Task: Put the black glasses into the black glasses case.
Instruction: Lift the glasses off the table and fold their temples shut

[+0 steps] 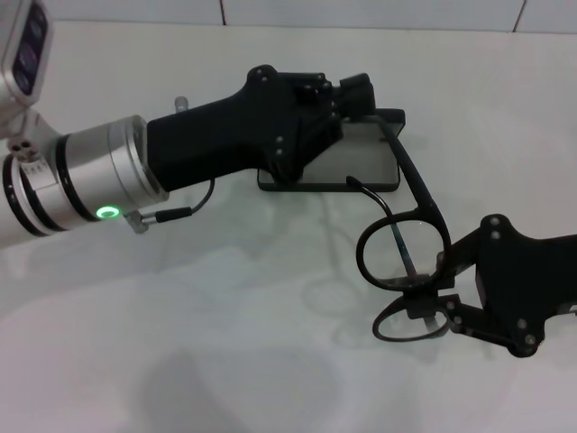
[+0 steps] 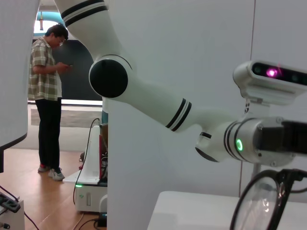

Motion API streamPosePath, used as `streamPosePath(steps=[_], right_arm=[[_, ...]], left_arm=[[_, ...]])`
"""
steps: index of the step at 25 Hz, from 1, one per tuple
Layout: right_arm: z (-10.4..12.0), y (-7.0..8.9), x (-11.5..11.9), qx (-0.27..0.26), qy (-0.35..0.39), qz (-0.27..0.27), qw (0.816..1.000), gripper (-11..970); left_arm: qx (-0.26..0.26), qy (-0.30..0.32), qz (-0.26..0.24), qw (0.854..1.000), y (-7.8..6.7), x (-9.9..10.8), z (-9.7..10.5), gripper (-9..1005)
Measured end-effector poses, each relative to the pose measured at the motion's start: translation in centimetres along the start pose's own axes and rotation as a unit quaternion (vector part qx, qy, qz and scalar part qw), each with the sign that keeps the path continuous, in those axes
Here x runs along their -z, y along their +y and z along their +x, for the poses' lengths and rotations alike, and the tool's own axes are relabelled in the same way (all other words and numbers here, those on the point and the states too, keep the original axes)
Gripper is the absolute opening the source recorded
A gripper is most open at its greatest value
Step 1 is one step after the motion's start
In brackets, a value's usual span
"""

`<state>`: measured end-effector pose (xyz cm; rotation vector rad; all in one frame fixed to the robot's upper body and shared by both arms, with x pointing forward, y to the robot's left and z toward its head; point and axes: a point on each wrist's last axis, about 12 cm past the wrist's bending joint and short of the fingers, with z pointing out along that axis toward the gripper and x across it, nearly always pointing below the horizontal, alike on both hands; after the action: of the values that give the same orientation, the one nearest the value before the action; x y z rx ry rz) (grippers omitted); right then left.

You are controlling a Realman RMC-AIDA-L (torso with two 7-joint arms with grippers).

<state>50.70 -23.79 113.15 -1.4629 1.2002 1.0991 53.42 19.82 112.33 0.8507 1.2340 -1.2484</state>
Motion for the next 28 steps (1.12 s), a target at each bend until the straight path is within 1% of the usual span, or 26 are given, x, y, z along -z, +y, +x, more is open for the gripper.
streamPosePath(steps=[6, 12, 22, 28], right_arm=[[0.0, -0.2, -0.2, 0.001, 0.001, -0.001, 1.000, 97], [-0.1, -0.5, -0.5, 0.001, 0.001, -0.003, 1.000, 97], [-0.1, -0.5, -0.5, 0.009, -0.012, 0.000, 1.000, 98], [-0.1, -0.5, -0.6, 0.010, -0.014, 0.001, 1.000, 97]], left_arm=[[0.023, 0.013, 0.021, 0.999, -0.2, -0.8, 1.1, 53], [0.024, 0.032, 0.052, 0.998, -0.6, -1.9, 1.5, 54], [0.024, 0.046, 0.058, 0.997, -0.7, -1.8, 1.8, 54], [0.026, 0.059, 0.075, 0.995, -1.0, -2.0, 2.0, 54]])
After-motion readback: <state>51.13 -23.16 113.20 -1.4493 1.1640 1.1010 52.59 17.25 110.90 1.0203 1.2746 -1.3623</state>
